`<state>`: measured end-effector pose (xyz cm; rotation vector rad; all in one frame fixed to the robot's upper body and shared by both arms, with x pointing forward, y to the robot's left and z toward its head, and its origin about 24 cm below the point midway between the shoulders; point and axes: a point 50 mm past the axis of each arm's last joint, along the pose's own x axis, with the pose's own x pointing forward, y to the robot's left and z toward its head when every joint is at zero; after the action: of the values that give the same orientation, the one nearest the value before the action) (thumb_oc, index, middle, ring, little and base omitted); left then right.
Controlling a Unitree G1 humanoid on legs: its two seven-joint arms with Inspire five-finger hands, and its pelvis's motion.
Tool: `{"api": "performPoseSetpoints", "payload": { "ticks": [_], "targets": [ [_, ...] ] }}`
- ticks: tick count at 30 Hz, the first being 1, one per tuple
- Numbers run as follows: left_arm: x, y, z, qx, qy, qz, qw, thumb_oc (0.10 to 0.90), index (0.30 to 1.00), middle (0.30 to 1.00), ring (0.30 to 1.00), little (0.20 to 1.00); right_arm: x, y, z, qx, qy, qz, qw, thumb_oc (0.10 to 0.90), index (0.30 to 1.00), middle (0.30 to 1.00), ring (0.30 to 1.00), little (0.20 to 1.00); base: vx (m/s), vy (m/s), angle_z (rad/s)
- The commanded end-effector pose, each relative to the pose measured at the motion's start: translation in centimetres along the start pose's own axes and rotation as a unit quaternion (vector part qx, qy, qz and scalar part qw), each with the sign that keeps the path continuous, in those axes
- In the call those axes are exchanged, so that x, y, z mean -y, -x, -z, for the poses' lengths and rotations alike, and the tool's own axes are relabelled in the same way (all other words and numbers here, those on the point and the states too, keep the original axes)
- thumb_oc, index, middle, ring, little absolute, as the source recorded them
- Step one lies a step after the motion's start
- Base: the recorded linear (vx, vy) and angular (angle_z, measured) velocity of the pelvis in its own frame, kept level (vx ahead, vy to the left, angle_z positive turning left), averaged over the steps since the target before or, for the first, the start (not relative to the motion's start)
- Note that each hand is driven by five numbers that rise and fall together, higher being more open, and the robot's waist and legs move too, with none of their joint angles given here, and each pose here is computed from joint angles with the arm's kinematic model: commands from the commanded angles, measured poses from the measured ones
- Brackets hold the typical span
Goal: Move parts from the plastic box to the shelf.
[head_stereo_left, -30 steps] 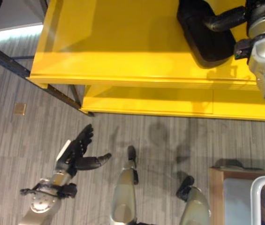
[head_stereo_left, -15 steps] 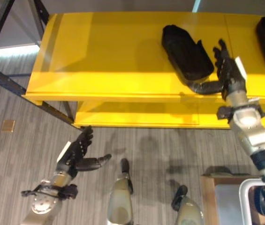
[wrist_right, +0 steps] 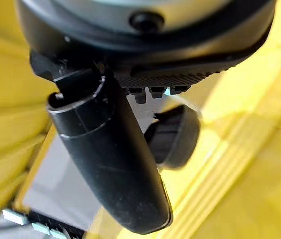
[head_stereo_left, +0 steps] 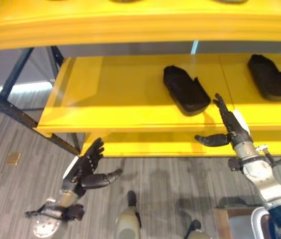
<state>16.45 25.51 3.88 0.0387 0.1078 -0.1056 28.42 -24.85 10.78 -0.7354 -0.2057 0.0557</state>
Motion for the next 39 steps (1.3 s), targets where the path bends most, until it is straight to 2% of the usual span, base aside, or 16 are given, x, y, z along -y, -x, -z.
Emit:
{"api": "performPoseSetpoints", "payload": {
  "ticks": [1, 2, 3, 7, 11, 14, 24, 33, 39],
  "targets": [
    [0.1, 0.0, -4.2, 0.116, -0.042, 0.021, 0.992, 0.900, 1.000, 1.000, 1.000, 1.000, 2.2, -1.8, -2.8, 0.092, 0.174, 0.011, 0.980, 0.900, 1.000, 1.000, 1.000, 1.000, 0.00, 0.000, 0.00],
    [0.1, 0.0, -4.2, 0.116, -0.046, 0.019, 0.992, 0.900, 1.000, 1.000, 1.000, 1.000, 2.1, -1.9, -2.0, 0.076, 0.208, 0.006, 0.975, 0.900, 1.000, 1.000, 1.000, 1.000, 0.00, 0.000, 0.00],
    [0.1, 0.1, -4.2, 0.116, -0.046, 0.018, 0.992, 0.900, 1.000, 1.000, 1.000, 1.000, 2.0, -2.0, -2.0, 0.077, 0.208, 0.006, 0.975, 0.900, 1.000, 1.000, 1.000, 1.000, 0.00, 0.000, 0.00],
    [0.2, 0.1, -4.2, 0.113, -0.056, 0.024, 0.992, 0.900, 1.000, 1.000, 1.000, 1.000, 1.5, -2.8, -0.5, 0.061, 0.361, -0.025, 0.930, 0.900, 1.000, 1.000, 1.000, 1.000, 0.00, 0.000, 0.00],
    [0.3, 0.0, -4.2, 0.113, -0.060, 0.026, 0.991, 0.900, 1.000, 1.000, 1.000, 1.000, 0.8, -3.6, 0.1, 0.046, 0.381, -0.032, 0.923, 0.900, 1.000, 1.000, 1.000, 1.000, -0.01, -0.004, 0.03],
    [0.4, -0.1, -4.2, 0.109, -0.059, 0.031, 0.992, 0.900, 1.000, 1.000, 1.000, 1.000, 0.0, -4.1, 1.3, 0.031, 0.436, -0.067, 0.897, 0.900, 1.000, 1.000, 1.000, 1.000, -0.03, -0.005, 0.04],
    [0.3, -0.1, -3.9, 0.106, -0.058, 0.022, 0.992, 0.900, 1.000, 1.000, 1.000, 1.000, -1.4, -5.1, 2.0, 0.009, 0.435, -0.074, 0.897, 0.900, 1.000, 1.000, 1.000, 1.000, 0.00, 0.000, 0.02],
    [0.3, -0.1, -3.8, 0.108, -0.052, 0.012, 0.993, 0.900, 1.000, 1.000, 1.000, 1.000, 0.0, -6.0, 1.2, 0.009, 0.440, -0.030, 0.897, 0.900, 1.000, 1.000, 1.000, 1.000, 0.00, 0.000, 0.00],
    [0.1, -0.1, -3.7, 0.107, -0.054, 0.007, 0.993, 0.900, 1.000, 1.000, 1.000, 1.000, 1.6, -6.1, 1.4, -0.004, 0.464, -0.011, 0.886, 0.900, 1.000, 1.000, 1.000, 1.000, 0.00, 0.000, 0.00]
  ]
}}
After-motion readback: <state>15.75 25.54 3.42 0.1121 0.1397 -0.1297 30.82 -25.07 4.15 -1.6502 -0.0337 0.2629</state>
